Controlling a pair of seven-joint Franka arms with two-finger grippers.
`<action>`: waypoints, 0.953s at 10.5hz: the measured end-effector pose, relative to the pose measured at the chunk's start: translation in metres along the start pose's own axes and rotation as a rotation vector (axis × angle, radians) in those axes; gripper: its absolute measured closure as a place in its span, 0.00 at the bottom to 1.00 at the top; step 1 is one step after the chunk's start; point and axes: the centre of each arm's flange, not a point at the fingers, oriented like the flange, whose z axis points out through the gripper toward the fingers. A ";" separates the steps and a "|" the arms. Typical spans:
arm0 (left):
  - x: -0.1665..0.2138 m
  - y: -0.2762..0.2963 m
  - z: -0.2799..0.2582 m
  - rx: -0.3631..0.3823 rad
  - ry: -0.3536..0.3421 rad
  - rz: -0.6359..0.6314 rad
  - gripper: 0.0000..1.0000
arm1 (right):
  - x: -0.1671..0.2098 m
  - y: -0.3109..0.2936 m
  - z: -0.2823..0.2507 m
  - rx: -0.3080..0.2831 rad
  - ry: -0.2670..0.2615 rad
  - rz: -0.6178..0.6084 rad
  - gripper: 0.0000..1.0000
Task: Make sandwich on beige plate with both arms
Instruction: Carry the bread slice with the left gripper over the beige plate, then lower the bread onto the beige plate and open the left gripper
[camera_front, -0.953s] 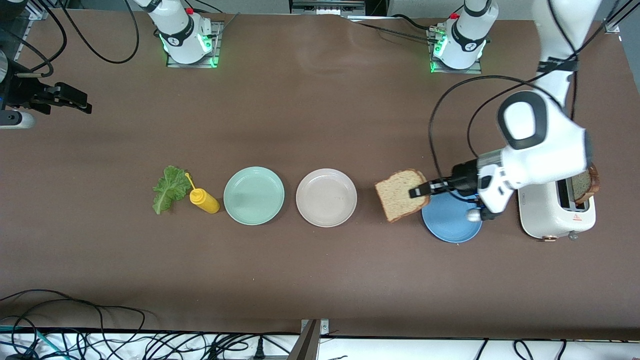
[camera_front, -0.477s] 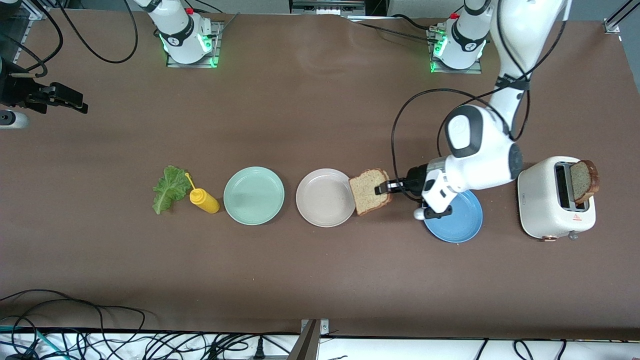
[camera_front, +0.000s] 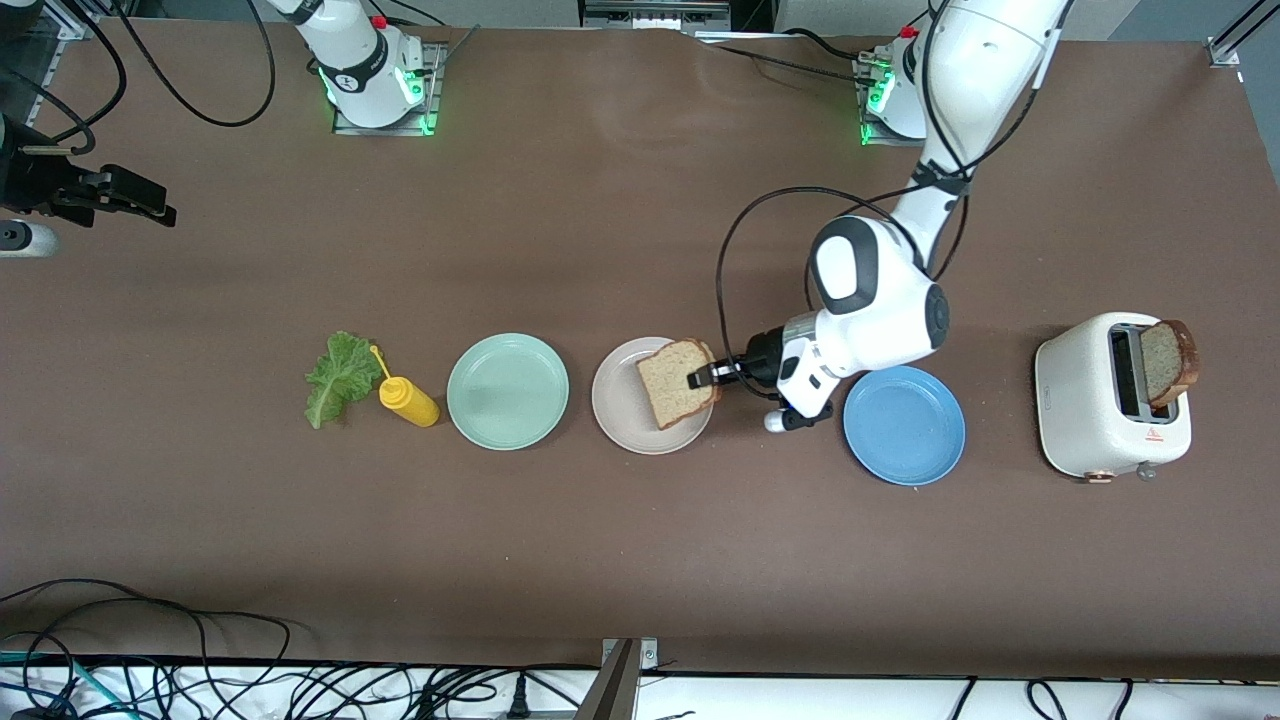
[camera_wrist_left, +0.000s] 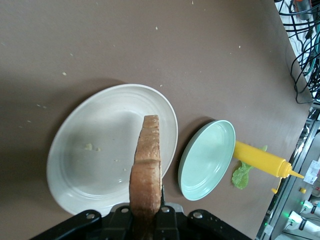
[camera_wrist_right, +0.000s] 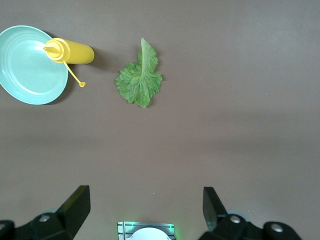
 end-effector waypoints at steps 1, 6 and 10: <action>0.000 0.005 0.004 -0.024 0.000 -0.014 0.90 | 0.000 0.000 0.000 0.000 -0.001 0.000 0.00; 0.004 0.008 0.053 -0.046 0.056 -0.028 0.90 | 0.000 0.000 0.000 0.000 -0.002 0.000 0.00; 0.007 0.002 0.065 -0.039 0.064 -0.034 0.90 | 0.000 0.000 0.000 0.000 -0.002 0.000 0.00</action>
